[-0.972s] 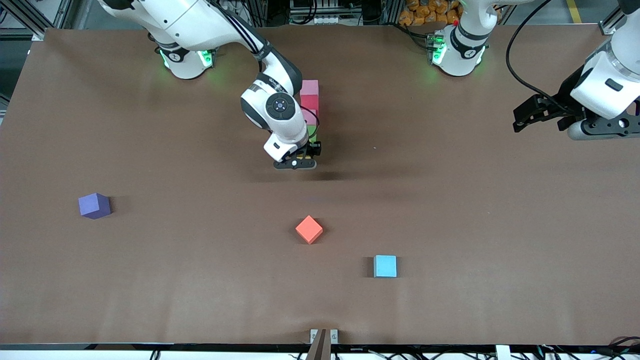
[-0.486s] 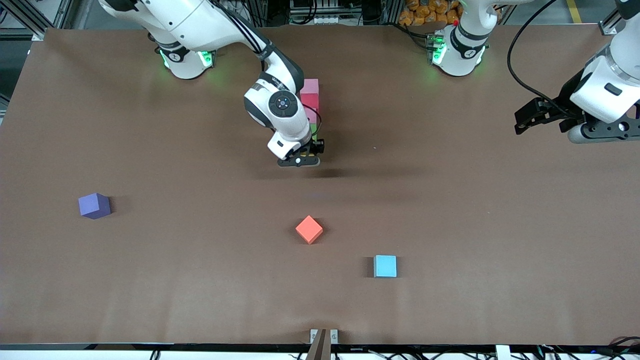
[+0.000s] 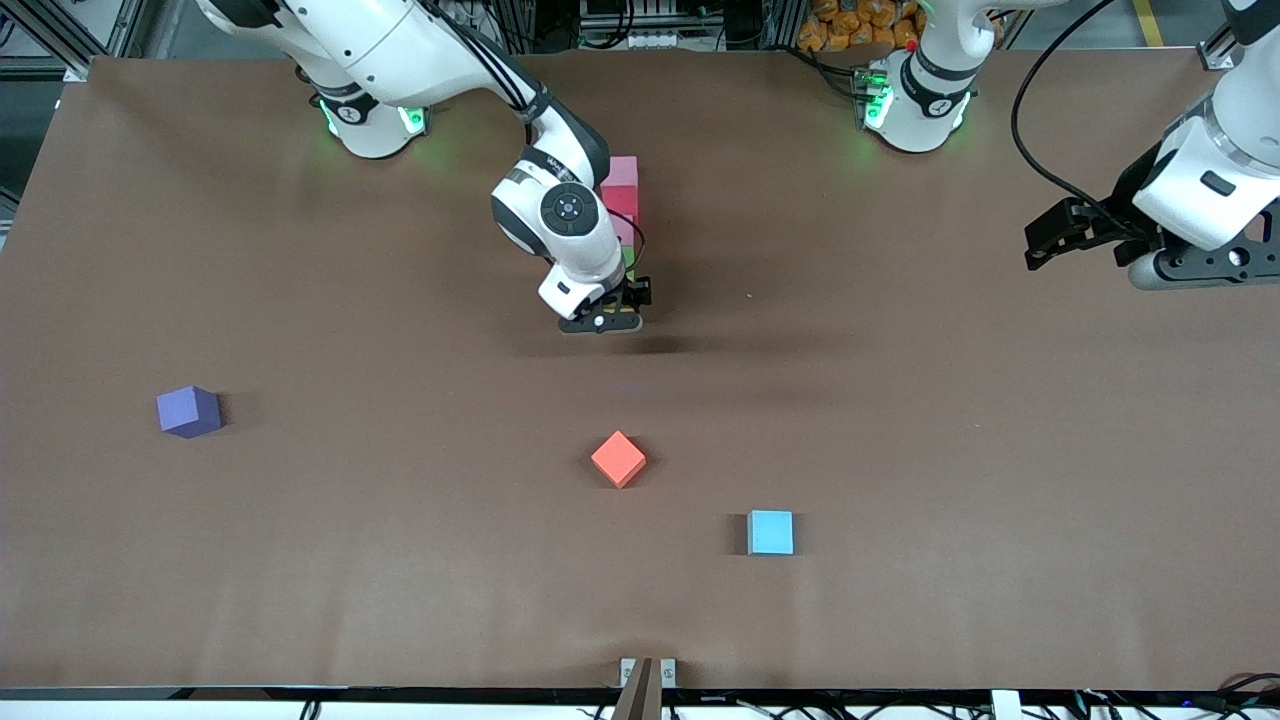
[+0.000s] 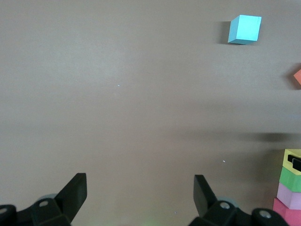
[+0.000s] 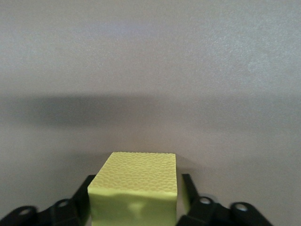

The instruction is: Arrange blocks into number 1

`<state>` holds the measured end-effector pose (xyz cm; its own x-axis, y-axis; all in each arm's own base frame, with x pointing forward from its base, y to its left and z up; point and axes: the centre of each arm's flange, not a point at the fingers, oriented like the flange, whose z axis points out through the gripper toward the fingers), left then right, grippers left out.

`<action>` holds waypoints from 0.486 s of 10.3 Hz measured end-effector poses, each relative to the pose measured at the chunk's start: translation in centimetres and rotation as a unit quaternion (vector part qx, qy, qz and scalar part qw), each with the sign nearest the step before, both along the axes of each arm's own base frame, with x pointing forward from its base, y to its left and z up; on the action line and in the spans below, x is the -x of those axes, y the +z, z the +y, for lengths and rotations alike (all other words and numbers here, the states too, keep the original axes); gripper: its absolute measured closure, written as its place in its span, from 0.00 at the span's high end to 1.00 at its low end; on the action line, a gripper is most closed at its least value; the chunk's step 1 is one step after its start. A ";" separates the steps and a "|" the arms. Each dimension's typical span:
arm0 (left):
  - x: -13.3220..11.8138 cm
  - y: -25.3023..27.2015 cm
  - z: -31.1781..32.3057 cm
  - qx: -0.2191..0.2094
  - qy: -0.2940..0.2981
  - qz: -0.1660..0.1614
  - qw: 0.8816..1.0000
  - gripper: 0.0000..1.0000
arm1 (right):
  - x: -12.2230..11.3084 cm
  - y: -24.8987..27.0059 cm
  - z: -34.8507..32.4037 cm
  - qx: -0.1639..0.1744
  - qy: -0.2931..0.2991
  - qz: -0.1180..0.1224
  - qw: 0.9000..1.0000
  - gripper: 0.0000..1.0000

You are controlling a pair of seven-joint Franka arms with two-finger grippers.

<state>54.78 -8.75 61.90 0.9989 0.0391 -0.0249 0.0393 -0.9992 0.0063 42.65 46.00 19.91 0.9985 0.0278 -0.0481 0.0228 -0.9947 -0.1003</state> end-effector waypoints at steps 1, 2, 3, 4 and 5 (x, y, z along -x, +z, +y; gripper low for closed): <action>0.0 0.0 0.0 0.000 0.000 0.000 1.000 1.00 | -0.6 0.8 -0.1 -0.003 -0.001 -0.008 1.000 0.98; 0.0 -0.1 0.0 0.000 0.000 0.001 1.000 1.00 | -1.9 2.6 -0.6 -0.003 -0.009 -0.016 1.000 1.00; -0.1 -0.2 -0.1 0.000 -0.001 0.002 1.000 1.00 | -3.5 5.2 -1.5 0.003 -0.020 -0.022 1.000 1.00; -0.1 -0.3 -0.1 0.000 -0.001 0.003 1.000 1.00 | -5.1 8.5 -2.6 0.009 -0.033 -0.030 0.999 1.00; -0.1 -0.3 -0.2 0.000 -0.002 0.003 1.000 1.00 | -6.5 12.0 -4.0 0.013 -0.047 -0.041 0.998 1.00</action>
<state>54.91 -8.94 61.57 0.9989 0.0357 -0.0300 0.0359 -0.9993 0.0059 49.19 42.00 31.93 0.9972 -0.0661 0.0342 -0.0634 -0.9951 -0.0757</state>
